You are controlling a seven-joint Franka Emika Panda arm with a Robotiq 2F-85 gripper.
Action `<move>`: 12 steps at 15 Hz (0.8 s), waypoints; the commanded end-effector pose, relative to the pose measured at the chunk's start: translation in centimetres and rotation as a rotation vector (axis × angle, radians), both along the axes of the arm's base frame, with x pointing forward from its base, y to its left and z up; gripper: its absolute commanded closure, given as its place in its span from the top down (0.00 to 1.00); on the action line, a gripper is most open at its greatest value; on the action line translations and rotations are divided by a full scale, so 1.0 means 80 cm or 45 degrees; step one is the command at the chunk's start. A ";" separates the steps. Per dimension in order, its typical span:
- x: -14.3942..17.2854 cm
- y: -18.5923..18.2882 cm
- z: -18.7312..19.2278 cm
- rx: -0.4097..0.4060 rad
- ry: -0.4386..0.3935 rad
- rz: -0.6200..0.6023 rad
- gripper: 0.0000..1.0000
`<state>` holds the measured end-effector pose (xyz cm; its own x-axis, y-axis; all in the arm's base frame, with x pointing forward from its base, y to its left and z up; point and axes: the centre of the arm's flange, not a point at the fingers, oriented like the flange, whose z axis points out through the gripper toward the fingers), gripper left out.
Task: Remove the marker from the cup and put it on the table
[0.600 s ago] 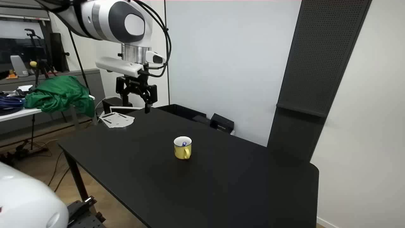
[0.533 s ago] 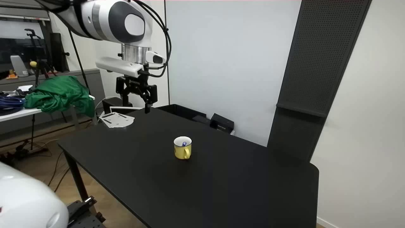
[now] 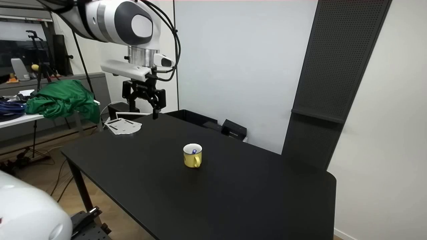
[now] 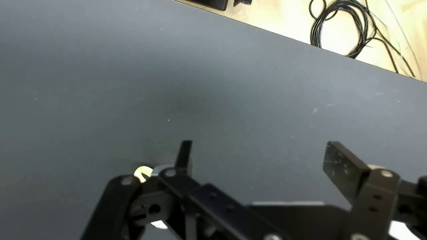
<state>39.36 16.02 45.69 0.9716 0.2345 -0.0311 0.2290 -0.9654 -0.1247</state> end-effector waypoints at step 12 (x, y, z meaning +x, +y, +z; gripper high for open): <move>0.072 -0.109 -0.014 -0.291 -0.299 -0.045 1.00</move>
